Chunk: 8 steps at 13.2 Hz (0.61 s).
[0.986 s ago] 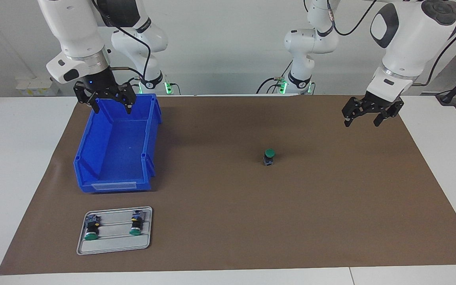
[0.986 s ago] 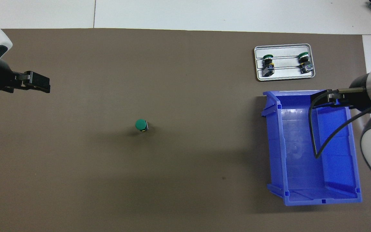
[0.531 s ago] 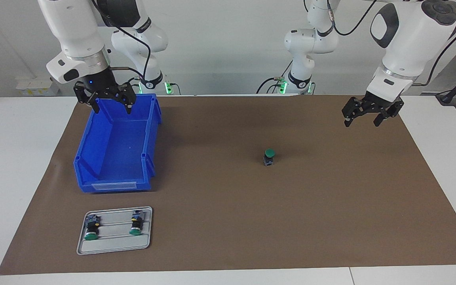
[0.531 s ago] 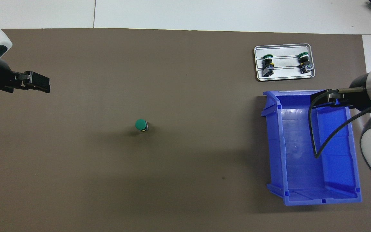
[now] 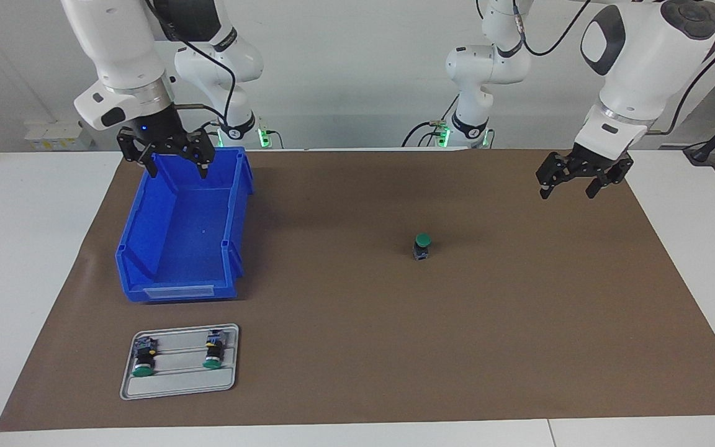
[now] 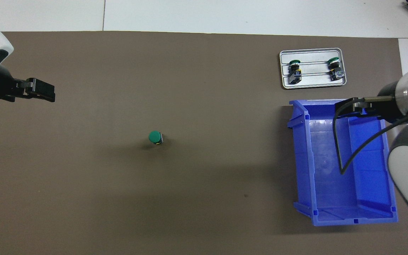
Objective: Place and press button with both arms
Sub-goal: 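Reach the right gripper to the button and grasp it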
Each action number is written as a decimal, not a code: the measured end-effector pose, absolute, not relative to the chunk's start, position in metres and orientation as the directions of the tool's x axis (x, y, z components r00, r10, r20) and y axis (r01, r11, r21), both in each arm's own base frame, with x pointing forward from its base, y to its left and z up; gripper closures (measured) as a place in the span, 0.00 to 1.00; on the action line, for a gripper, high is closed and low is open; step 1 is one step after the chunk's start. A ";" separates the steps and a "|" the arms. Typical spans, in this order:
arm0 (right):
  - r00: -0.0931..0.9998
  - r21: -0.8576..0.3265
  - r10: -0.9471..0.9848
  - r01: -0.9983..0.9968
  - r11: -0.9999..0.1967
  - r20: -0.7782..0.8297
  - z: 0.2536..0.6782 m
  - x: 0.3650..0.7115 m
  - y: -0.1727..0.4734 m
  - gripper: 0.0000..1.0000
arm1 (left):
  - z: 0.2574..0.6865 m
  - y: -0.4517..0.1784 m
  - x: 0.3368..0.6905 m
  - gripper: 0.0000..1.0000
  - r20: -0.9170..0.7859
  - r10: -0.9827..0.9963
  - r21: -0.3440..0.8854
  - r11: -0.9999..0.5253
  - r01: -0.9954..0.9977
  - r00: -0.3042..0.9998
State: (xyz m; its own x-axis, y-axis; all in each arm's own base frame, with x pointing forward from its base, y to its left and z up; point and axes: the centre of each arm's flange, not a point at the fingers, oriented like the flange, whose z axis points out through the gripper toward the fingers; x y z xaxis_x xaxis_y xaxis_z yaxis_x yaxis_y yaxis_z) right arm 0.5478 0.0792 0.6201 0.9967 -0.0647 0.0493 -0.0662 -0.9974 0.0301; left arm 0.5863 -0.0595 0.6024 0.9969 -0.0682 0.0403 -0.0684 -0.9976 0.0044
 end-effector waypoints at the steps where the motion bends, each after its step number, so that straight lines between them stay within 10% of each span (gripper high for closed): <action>1: 0.995 0.026 -0.077 -0.078 -0.997 0.056 0.620 0.545 0.100 0.00 | 0.602 -0.060 0.586 0.00 0.040 -0.068 0.004 -0.998 -0.068 0.997; 8: 0.985 -0.025 -0.137 -0.135 -0.990 0.104 0.582 0.512 0.267 0.03 | 0.602 -0.060 0.586 0.00 0.040 -0.068 0.004 -0.998 -0.068 0.997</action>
